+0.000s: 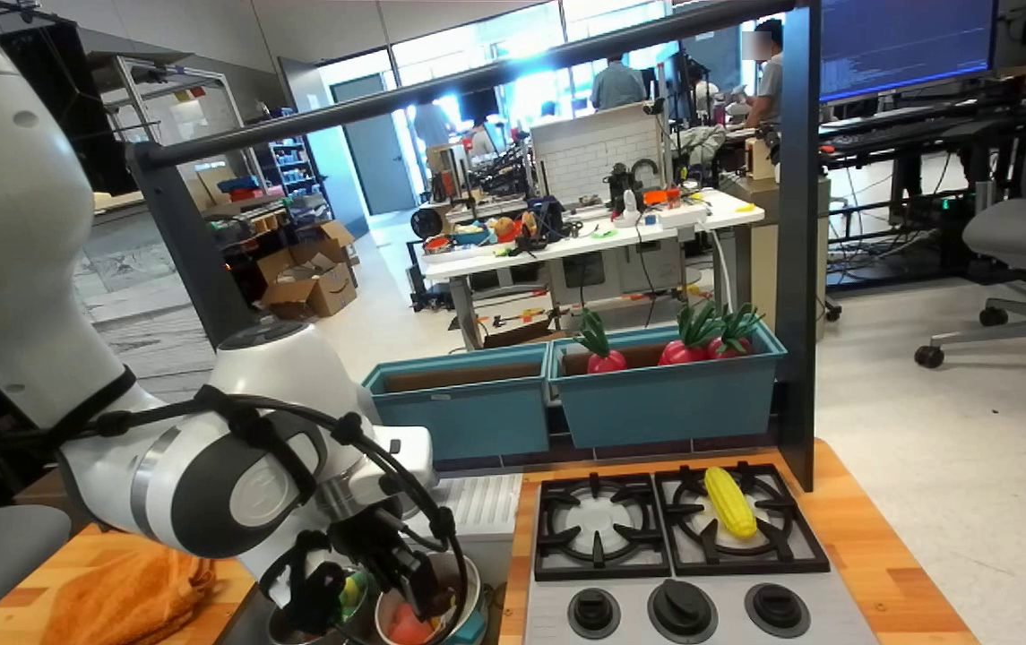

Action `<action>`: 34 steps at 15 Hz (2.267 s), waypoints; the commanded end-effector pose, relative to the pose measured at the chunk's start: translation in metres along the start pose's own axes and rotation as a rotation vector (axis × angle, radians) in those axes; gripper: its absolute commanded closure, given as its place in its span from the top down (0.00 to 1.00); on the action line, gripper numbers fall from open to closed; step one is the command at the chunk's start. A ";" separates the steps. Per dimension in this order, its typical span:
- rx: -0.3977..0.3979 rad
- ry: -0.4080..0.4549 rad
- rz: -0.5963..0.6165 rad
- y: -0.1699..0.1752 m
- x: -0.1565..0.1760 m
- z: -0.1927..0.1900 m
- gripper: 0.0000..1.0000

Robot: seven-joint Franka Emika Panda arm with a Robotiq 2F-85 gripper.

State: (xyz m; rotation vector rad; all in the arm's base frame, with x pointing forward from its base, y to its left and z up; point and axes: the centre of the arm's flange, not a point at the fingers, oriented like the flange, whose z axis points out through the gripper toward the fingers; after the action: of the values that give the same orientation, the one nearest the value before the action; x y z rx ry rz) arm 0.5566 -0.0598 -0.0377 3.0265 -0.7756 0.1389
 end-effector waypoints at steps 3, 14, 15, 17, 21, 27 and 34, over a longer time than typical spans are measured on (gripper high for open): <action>-0.042 0.012 0.011 -0.007 0.022 0.023 0.36; -0.118 -0.003 0.034 -0.022 0.043 0.074 0.37; -0.115 -0.001 0.036 -0.021 0.043 0.073 0.30; -0.101 0.003 0.035 -0.021 0.042 0.066 0.15; -0.054 0.000 0.023 -0.020 0.028 0.037 0.05; -0.014 -0.016 -0.032 -0.013 -0.007 -0.047 0.05; 0.003 0.268 0.224 0.080 0.009 -0.140 0.05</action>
State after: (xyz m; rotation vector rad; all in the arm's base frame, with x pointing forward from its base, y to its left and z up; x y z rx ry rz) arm 0.5498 -0.0895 0.0507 2.9105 -0.9327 0.3836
